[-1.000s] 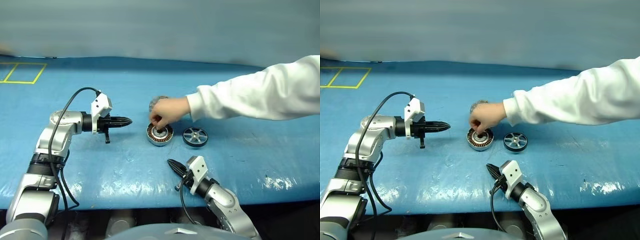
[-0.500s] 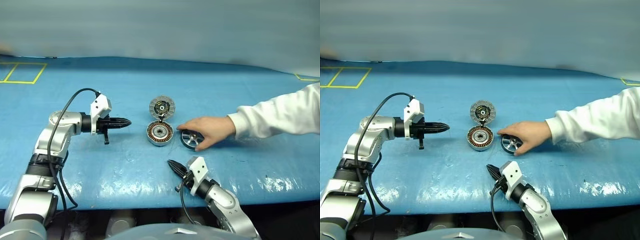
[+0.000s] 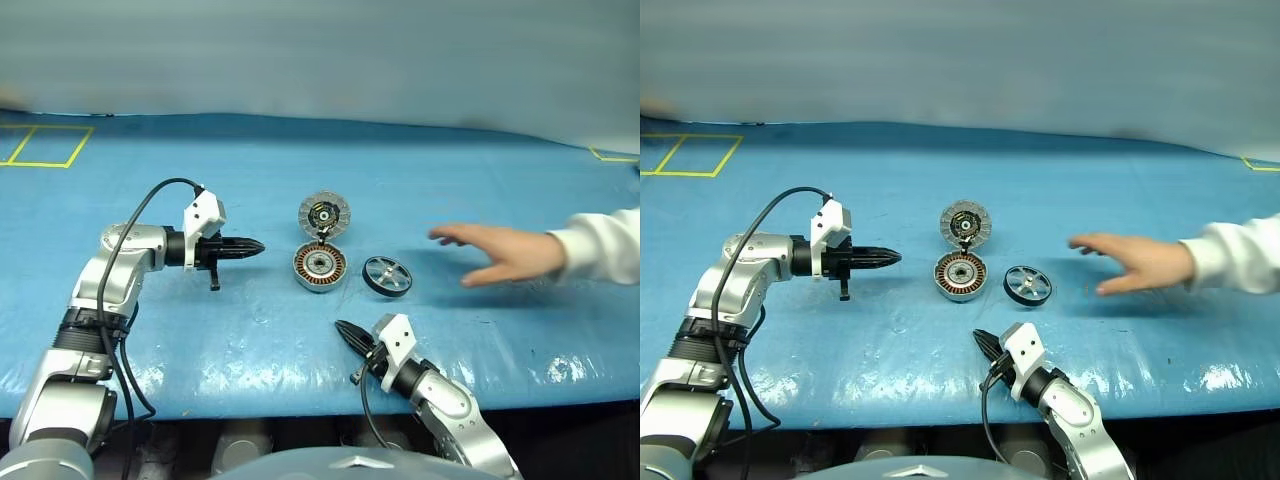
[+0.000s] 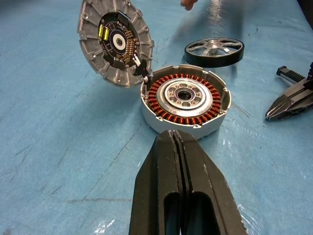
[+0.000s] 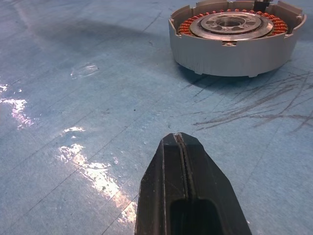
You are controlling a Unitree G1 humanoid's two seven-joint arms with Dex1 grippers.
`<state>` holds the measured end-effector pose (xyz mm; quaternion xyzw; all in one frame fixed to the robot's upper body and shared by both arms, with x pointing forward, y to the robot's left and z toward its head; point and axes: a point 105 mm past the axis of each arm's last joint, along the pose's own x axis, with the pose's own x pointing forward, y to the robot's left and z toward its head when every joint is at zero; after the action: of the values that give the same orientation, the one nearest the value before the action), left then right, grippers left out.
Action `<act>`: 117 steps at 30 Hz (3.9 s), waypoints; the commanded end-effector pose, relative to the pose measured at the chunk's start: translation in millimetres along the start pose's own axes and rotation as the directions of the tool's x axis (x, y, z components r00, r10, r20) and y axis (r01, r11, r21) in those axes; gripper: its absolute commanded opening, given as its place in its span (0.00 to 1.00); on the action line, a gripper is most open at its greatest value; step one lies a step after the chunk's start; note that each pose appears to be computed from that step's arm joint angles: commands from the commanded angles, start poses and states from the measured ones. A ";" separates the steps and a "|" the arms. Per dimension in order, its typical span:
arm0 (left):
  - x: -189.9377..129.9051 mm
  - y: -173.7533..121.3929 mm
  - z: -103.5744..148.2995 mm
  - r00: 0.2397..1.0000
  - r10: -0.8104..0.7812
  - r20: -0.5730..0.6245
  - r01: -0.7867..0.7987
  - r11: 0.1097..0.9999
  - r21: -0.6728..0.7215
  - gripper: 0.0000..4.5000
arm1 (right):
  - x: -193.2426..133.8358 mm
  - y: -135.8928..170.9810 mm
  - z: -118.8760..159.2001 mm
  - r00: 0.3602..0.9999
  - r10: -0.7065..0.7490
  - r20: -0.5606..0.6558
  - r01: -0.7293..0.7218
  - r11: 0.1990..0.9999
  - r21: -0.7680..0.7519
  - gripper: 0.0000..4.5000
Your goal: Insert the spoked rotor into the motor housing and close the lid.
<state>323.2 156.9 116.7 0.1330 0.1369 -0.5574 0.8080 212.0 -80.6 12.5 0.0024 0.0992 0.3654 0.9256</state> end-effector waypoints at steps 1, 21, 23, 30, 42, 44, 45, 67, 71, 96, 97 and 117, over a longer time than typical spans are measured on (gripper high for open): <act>-1.5 -2.8 11.4 0.999 -0.004 0.033 0.003 0.999 0.039 0.01 | -1.3 -2.3 7.2 1.000 -0.011 0.015 0.011 1.000 -0.014 0.00; 7.9 -20.4 3.5 0.997 0.024 0.074 -0.026 1.000 0.018 0.51 | -7.4 -1.9 11.7 0.999 -0.032 0.016 0.032 0.999 -0.022 0.00; 8.0 -23.4 1.7 0.997 0.032 0.074 -0.034 0.999 0.020 0.67 | -8.7 -2.1 13.4 0.999 -0.031 0.014 0.031 0.999 -0.032 0.00; 12.2 -59.6 -13.7 0.991 0.057 0.124 -0.053 0.998 -0.033 1.00 | -22.6 -21.4 56.3 0.993 -0.117 0.011 0.117 0.990 -0.078 0.00; 33.1 -115.1 -24.1 0.941 0.167 0.296 -0.163 0.986 -0.036 1.00 | -37.4 -66.0 113.8 0.966 -0.122 -0.227 0.063 0.966 -0.250 0.21; 35.2 -117.0 -26.3 0.934 0.192 0.301 -0.182 0.981 -0.061 1.00 | -34.5 -75.0 119.8 0.955 -0.153 -0.255 0.084 0.961 -0.264 0.35; 36.0 -118.7 -26.9 0.932 0.195 0.306 -0.183 0.981 -0.069 1.00 | -33.4 -78.1 121.5 0.948 -0.164 -0.273 0.085 0.957 -0.278 0.42; 36.3 -124.0 -25.0 0.901 0.268 0.341 -0.278 0.960 -0.020 1.00 | -5.4 -87.4 93.3 0.837 -0.370 -0.403 0.415 0.909 0.028 0.57; 40.3 -126.0 -28.5 0.907 0.265 0.326 -0.279 0.960 -0.005 1.00 | -3.7 -89.6 89.8 0.828 -0.385 -0.407 0.431 0.902 0.024 0.57; 46.6 -133.3 -34.6 0.908 0.266 0.323 -0.255 0.964 -0.076 1.00 | -4.7 -89.1 55.0 0.779 -0.388 -0.493 0.417 0.907 -0.056 0.41; 46.4 -133.4 -34.8 0.909 0.265 0.322 -0.254 0.964 -0.076 1.00 | -6.1 -88.5 55.1 0.780 -0.387 -0.492 0.413 0.909 -0.060 0.41; 44.5 -135.8 -38.4 0.920 0.240 0.309 -0.220 0.970 -0.098 1.00 | 10.8 -41.5 127.3 0.910 0.065 -0.409 -0.180 0.952 -0.248 0.40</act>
<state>211.0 86.0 53.3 0.0352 0.0103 -0.4654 0.8844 264.5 -94.8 124.5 -0.1805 0.2549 0.4370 0.8435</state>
